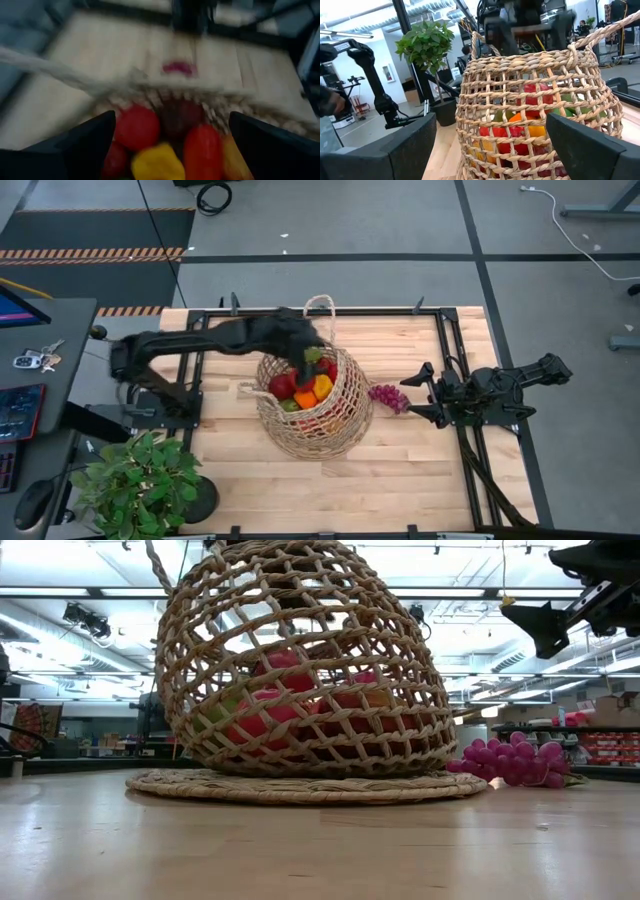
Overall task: Build produce basket
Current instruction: Put the purple grapes into the basket
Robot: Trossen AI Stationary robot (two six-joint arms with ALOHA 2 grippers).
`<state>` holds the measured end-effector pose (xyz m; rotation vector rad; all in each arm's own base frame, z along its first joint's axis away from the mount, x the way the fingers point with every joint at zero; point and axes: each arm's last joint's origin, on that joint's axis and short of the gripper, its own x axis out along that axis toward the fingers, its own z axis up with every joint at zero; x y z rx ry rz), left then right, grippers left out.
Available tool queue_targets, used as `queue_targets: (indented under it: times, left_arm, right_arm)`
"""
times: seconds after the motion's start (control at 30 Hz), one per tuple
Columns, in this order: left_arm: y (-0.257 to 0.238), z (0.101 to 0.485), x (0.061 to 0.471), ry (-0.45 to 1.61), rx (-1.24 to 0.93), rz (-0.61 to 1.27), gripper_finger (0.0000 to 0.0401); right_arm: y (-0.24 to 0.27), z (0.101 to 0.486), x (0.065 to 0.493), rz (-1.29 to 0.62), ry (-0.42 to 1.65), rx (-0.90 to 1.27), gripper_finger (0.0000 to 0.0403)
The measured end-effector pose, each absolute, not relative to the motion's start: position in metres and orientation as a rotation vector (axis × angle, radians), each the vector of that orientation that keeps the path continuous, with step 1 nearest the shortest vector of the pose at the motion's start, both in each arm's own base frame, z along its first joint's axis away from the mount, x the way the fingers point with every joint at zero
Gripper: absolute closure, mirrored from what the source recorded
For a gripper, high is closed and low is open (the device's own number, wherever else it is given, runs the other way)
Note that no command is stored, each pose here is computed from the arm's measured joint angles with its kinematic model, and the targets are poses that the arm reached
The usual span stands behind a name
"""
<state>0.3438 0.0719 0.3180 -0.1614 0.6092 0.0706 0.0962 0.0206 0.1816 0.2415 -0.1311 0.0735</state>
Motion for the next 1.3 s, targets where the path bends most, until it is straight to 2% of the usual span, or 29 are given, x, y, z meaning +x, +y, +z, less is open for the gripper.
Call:
queue_targets:
  times: [0.17, 0.4, 0.6, 1.0, 1.1, 1.3]
  left_arm:
    - [0.069, 0.327, 0.304, 0.45, -0.092, 0.206, 0.0003]
    - [0.058, 0.326, 0.248, 0.167, -0.06, 0.223, 0.0003]
    - [0.049, 0.316, 0.204, 0.027, -0.01, 0.251, 0.0003]
    - [0.033, 0.252, 0.15, -0.15, -0.001, 0.249, 0.0003]
    - [0.031, 0.246, 0.14, -0.189, 0.002, 0.253, 0.0003]
    - [0.027, 0.258, 0.117, -0.365, -0.016, 0.255, 0.0003]
  right_arm:
    - [0.021, 0.183, 0.096, 0.073, -0.141, 0.244, 0.0023]
    - [0.021, 0.183, 0.096, 0.073, -0.143, 0.244, 0.0023]
    - [0.021, 0.183, 0.096, 0.073, -0.149, 0.246, 0.0023]
    - [0.021, 0.184, 0.096, 0.074, -0.156, 0.247, 0.0023]
    - [0.021, 0.184, 0.096, 0.075, -0.157, 0.248, 0.0023]
    - [0.02, 0.186, 0.096, 0.055, -0.182, 0.21, 0.0023]
